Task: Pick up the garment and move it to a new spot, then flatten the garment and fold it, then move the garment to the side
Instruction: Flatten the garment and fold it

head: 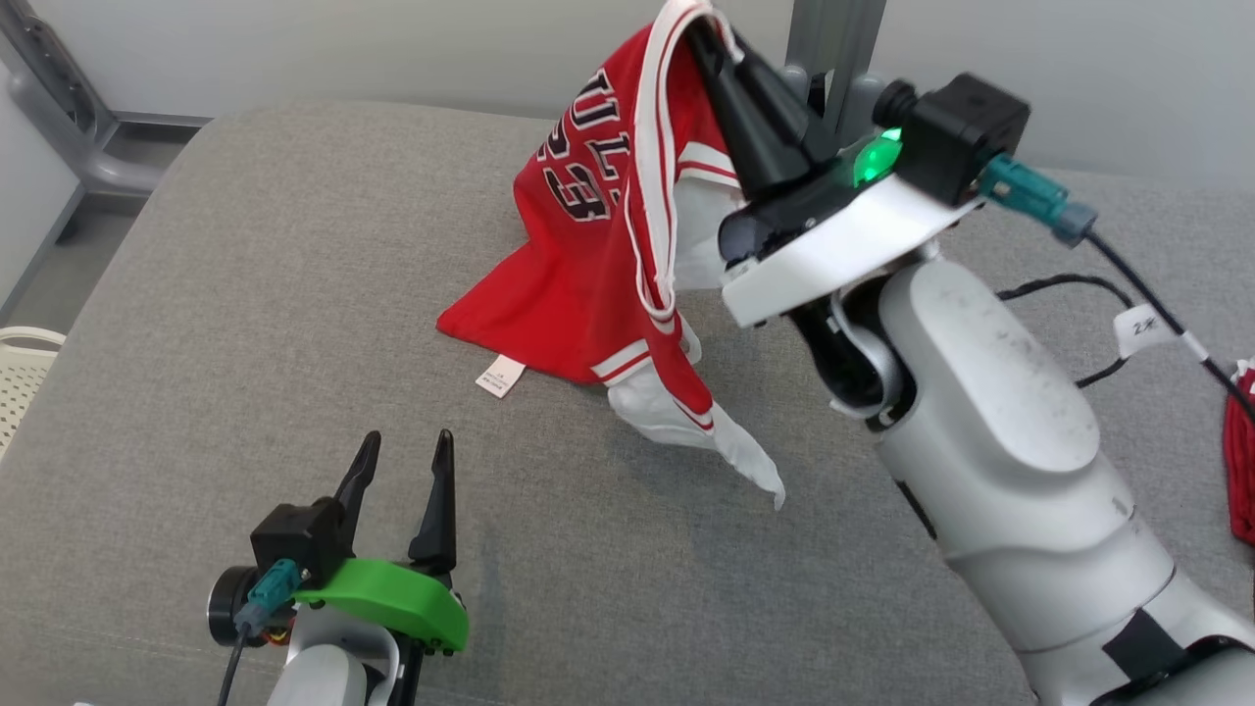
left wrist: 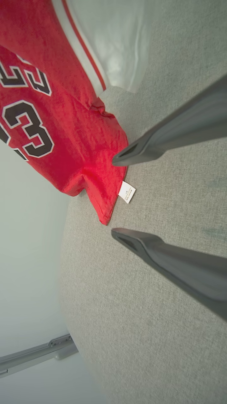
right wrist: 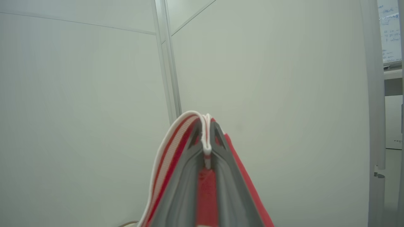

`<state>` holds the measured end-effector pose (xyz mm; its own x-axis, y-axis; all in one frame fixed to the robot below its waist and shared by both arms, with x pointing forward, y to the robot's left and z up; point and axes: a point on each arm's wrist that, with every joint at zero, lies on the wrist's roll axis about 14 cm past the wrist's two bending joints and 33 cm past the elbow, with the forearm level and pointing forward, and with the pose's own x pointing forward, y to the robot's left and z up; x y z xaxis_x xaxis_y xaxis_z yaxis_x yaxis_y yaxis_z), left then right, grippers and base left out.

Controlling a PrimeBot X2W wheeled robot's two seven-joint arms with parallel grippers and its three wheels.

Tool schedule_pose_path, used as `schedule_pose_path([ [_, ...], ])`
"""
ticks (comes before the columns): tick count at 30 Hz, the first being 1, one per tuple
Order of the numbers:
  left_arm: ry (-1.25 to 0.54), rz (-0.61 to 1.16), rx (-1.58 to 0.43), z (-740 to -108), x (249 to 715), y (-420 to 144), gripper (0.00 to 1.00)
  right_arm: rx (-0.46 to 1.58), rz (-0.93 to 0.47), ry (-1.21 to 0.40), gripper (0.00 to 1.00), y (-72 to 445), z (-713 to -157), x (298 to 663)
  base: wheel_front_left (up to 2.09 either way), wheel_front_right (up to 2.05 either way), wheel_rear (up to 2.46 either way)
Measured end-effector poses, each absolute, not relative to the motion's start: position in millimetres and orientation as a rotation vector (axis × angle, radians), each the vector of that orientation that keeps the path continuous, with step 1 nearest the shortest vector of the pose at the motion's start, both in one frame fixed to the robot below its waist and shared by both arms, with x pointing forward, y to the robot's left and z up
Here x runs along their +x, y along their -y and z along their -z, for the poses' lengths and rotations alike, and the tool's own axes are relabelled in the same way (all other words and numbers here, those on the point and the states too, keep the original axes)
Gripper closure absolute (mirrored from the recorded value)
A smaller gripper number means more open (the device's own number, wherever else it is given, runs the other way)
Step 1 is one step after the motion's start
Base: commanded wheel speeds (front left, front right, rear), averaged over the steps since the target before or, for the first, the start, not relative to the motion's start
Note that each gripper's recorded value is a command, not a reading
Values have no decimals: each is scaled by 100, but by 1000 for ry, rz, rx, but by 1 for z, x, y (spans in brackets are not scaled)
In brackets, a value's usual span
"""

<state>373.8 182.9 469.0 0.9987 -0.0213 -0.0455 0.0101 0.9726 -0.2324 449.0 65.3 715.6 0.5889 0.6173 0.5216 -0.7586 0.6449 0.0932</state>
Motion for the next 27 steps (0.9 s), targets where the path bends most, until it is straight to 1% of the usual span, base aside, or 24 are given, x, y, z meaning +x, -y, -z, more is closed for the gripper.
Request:
schedule_pose_path([
  [3,-52,7,-236,-467,369,-185,0,389,-756,496,100,-47,-735,465,0,0,0],
  [6,-59,3,-237,-465,368,-186,0,381,-623,454,100,-18,-724,500,0,0,0],
  [8,-67,3,-242,-462,368,-185,0,319,-512,391,100,7,-700,526,0,0,0],
  [10,-77,10,-244,-459,369,-183,0,253,-381,284,100,42,-657,550,0,0,0],
  [13,-93,20,-249,-454,370,-179,0,161,-213,144,100,104,-595,567,0,0,0],
  [14,-98,24,-250,-453,371,-177,0,136,-160,88,79,125,-570,566,0,0,0],
  [15,-104,25,-250,-451,373,-176,0,92,-122,30,15,143,-545,563,0,0,0],
  [16,-109,24,-249,-450,374,-176,0,70,-91,-11,0,157,-528,560,0,0,0],
  [18,-122,26,-248,-445,376,-174,0,27,-34,-84,0,183,-496,550,0,0,0],
  [22,-137,54,-247,-441,384,-165,0,-5,26,-152,0,206,-464,532,0,0,0],
  [24,-141,69,-247,-440,389,-160,0,-25,17,-163,0,203,-458,526,0,0,0],
  [27,-149,89,-251,-437,395,-153,0,-43,-44,-145,0,179,-457,520,0,0,0],
])
